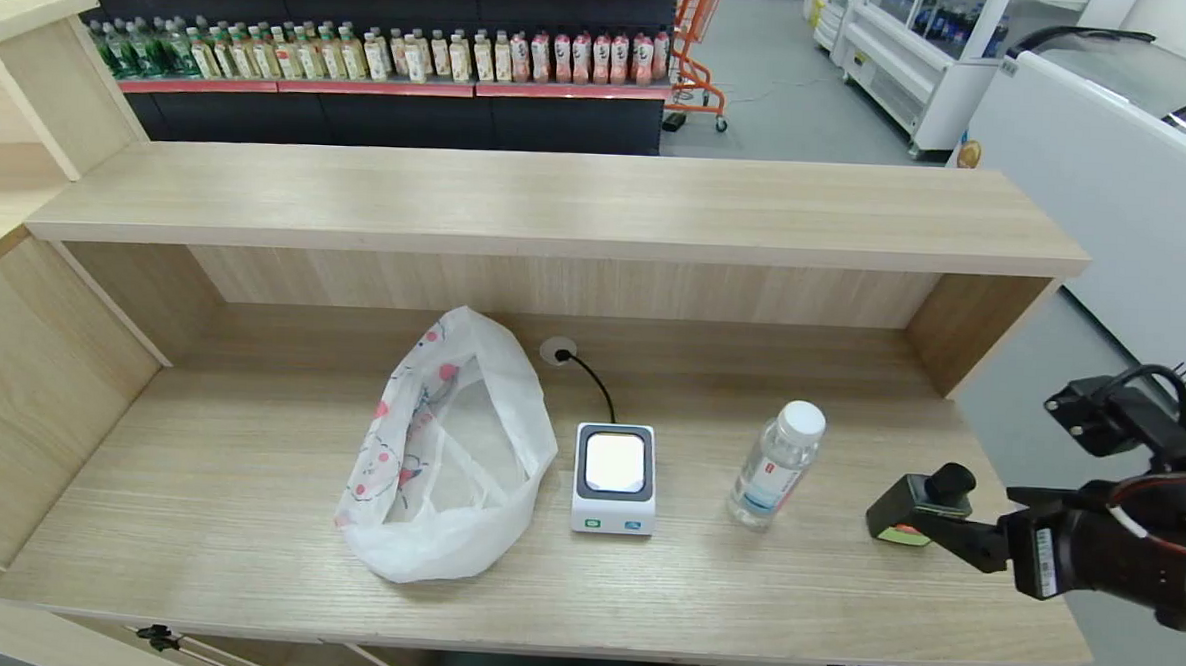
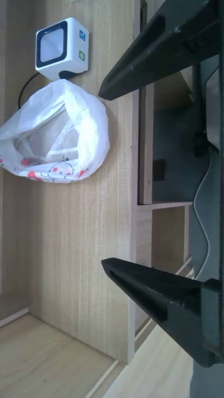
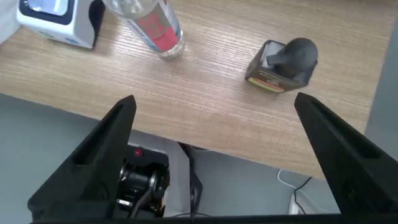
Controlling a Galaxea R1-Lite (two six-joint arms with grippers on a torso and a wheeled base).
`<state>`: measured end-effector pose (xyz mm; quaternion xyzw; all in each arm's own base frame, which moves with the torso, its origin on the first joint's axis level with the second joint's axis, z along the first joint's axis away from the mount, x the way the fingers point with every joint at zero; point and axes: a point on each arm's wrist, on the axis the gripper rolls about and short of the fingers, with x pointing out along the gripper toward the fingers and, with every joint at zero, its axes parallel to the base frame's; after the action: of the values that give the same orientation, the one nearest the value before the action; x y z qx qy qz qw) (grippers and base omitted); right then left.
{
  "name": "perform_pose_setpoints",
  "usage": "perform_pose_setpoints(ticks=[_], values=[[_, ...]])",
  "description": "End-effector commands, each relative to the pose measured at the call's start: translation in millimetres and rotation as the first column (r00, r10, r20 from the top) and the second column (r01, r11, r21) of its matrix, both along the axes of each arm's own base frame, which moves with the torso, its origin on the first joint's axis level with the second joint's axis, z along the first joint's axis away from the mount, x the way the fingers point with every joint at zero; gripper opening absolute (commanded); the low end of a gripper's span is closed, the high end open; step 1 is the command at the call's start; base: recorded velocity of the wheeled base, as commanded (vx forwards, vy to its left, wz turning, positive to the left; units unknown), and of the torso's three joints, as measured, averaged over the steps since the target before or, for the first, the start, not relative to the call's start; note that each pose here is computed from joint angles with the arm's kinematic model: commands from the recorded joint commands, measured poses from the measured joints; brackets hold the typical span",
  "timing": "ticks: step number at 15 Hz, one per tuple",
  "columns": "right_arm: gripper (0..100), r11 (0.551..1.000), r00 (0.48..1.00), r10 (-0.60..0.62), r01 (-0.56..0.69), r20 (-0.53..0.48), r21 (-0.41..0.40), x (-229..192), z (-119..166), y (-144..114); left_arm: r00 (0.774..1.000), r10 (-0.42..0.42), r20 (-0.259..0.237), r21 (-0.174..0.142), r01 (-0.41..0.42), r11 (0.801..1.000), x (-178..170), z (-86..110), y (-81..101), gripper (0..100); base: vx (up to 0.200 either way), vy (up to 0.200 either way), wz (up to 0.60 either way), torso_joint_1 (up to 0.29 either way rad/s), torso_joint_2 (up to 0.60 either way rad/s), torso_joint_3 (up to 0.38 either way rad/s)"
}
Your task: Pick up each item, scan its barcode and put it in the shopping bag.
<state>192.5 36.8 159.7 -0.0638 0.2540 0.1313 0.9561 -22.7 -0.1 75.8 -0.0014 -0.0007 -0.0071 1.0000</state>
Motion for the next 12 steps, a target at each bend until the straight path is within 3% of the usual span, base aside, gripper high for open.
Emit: perform_pose_setpoints(ticks=[1, 4, 12], values=[[100, 0.998, 0.994, 0.039, -0.043, -0.103, -0.035, 23.7, -35.3, 19.8, 1.000, 0.000, 0.000, 0.000, 0.000, 1.000, 0.0, 0.0, 0.0, 100, 0.000, 0.000, 0.00, 0.000, 0.00, 0.000], [100, 0.992, 0.990, 0.115, -0.118, -0.086, -0.033, 34.6, -48.5, 41.2, 1.000, 0.000, 0.000, 0.000, 0.000, 1.000, 0.0, 0.0, 0.0, 100, 0.000, 0.000, 0.00, 0.000, 0.00, 0.000], [100, 0.989, 0.991, 0.129, -0.126, 0.035, -0.073, 63.6, -67.9, 57.6, 1.000, 0.000, 0.000, 0.000, 0.000, 1.000, 0.0, 0.0, 0.0, 100, 0.000, 0.000, 0.00, 0.000, 0.00, 0.000]])
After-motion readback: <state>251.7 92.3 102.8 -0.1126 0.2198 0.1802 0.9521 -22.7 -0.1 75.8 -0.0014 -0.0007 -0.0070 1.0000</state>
